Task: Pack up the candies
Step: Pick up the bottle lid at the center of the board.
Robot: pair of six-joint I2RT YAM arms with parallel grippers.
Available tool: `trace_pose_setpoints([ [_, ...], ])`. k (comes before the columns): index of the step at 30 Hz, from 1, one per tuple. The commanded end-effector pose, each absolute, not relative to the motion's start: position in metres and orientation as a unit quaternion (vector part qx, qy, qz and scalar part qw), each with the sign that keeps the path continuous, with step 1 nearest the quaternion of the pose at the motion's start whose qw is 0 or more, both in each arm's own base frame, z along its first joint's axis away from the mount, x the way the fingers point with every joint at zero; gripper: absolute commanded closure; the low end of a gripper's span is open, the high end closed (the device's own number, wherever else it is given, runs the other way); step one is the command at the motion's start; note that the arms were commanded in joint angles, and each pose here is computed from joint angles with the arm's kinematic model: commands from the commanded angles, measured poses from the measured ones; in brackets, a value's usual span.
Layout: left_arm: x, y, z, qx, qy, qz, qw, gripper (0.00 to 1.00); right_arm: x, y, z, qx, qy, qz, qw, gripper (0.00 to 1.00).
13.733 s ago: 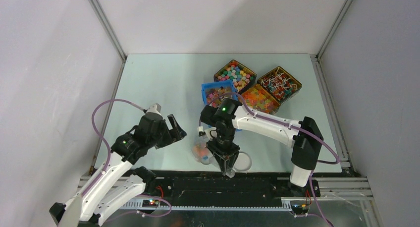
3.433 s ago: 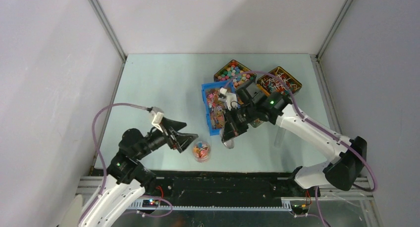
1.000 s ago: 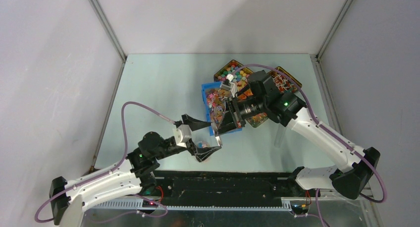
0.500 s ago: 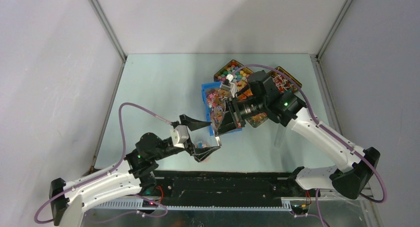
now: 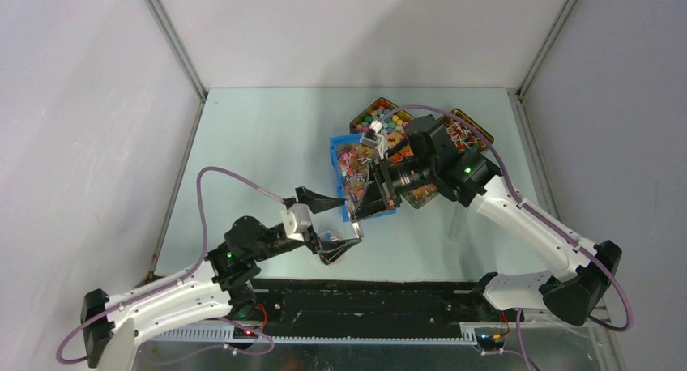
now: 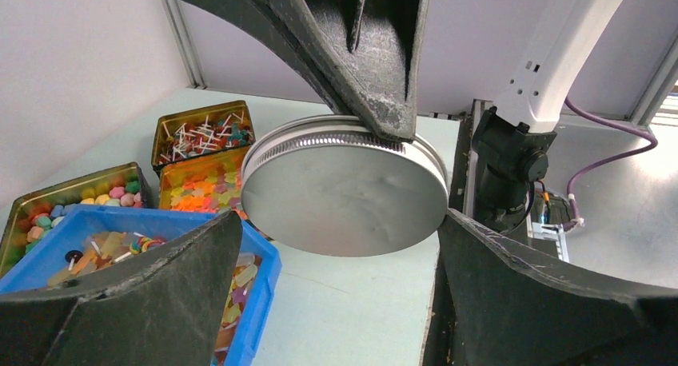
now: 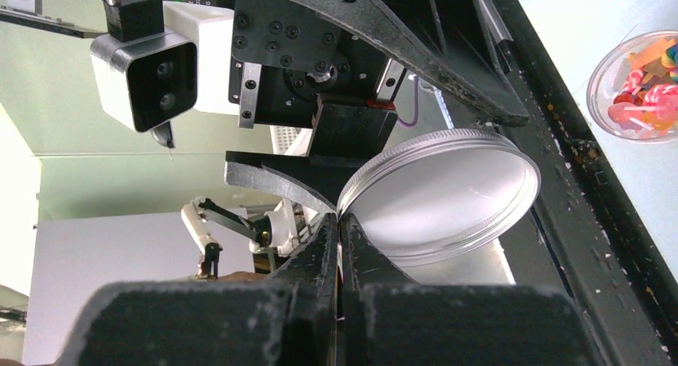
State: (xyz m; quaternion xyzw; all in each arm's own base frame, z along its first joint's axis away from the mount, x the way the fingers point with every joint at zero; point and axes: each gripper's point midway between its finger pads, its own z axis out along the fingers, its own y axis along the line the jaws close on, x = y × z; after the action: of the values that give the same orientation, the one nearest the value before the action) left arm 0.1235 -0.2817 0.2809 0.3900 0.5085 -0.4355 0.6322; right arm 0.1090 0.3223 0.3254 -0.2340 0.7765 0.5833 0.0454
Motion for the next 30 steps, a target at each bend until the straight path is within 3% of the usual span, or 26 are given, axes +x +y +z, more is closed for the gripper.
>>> trace_pose_setpoints([
  [1, 0.128, -0.283, 0.289, 0.385, 0.500, -0.426, 0.648, 0.00, 0.106, 0.324, 0.346, -0.250, 0.757, 0.601, 0.058, 1.00],
  [8, 0.127, -0.284, 0.291, 0.389, 0.493, -0.429, 0.649, 0.01, 0.104, 0.324, 0.345, -0.251, 0.758, 0.599, 0.057, 1.00],
  [11, 0.124, -0.284, 0.292, 0.394, 0.489, -0.431, 0.648, 0.08, 0.105, 0.323, 0.343, -0.251, 0.759, 0.597, 0.057, 1.00],
  [19, 0.123, -0.278, 0.287, 0.389, 0.498, -0.431, 0.644, 0.14, 0.106, 0.322, 0.336, -0.252, 0.767, 0.587, 0.058, 0.99],
  [30, 0.123, -0.262, 0.282, 0.374, 0.511, -0.417, 0.652, 0.17, 0.108, 0.321, 0.327, -0.252, 0.776, 0.575, 0.054, 0.81],
])
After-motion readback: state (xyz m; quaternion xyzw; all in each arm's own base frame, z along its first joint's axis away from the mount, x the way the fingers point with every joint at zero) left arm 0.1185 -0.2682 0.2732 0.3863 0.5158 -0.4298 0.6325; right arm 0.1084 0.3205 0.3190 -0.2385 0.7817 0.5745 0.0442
